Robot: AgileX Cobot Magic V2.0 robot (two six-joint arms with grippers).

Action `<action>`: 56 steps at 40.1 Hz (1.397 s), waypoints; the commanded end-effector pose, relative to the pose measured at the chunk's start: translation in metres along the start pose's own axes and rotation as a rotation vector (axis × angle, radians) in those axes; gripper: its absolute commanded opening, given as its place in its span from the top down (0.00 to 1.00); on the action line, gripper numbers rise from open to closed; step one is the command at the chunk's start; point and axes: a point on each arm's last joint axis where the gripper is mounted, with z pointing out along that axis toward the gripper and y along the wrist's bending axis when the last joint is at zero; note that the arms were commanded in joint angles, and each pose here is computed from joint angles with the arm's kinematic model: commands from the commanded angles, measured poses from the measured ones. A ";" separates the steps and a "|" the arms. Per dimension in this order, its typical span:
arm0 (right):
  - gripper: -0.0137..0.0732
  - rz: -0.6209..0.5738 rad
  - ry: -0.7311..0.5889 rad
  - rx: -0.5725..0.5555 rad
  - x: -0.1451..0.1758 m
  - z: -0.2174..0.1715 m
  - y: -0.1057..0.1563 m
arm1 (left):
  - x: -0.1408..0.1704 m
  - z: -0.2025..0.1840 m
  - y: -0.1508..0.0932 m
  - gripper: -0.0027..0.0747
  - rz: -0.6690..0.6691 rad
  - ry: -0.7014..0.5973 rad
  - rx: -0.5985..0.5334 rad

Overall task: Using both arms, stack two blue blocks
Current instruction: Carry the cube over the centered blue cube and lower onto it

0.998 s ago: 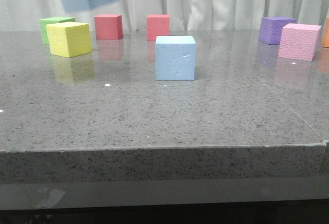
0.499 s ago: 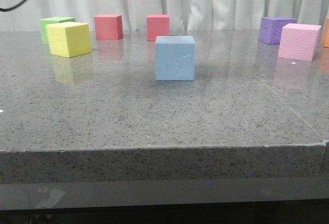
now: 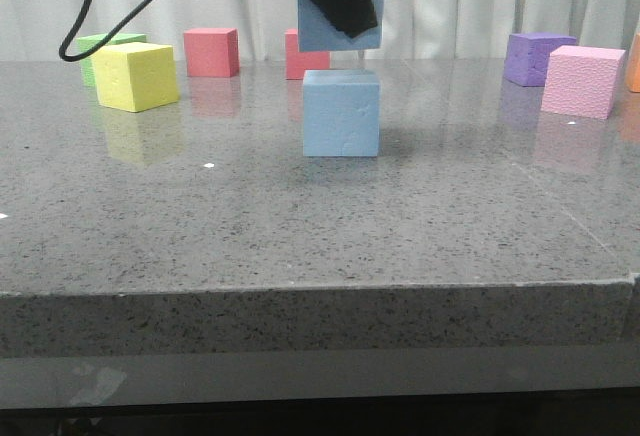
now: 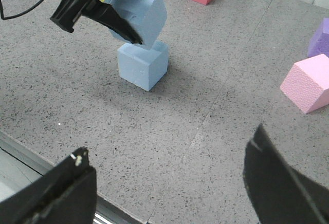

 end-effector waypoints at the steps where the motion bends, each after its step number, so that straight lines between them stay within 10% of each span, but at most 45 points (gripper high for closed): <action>1: 0.16 -0.016 -0.093 0.013 -0.013 -0.005 -0.001 | -0.010 -0.029 0.005 0.53 0.030 -0.064 -0.077; 25: 0.16 -0.016 -0.093 0.013 -0.013 -0.005 -0.001 | -0.010 -0.016 0.005 0.52 0.023 -0.065 -0.055; 36: 0.16 -0.016 -0.093 0.013 -0.013 -0.005 -0.001 | -0.010 -0.016 0.005 0.25 0.014 -0.069 -0.057; 56: 0.16 -0.016 -0.093 0.013 -0.013 -0.005 -0.001 | -0.015 -0.037 0.006 0.24 -0.049 -0.144 -0.056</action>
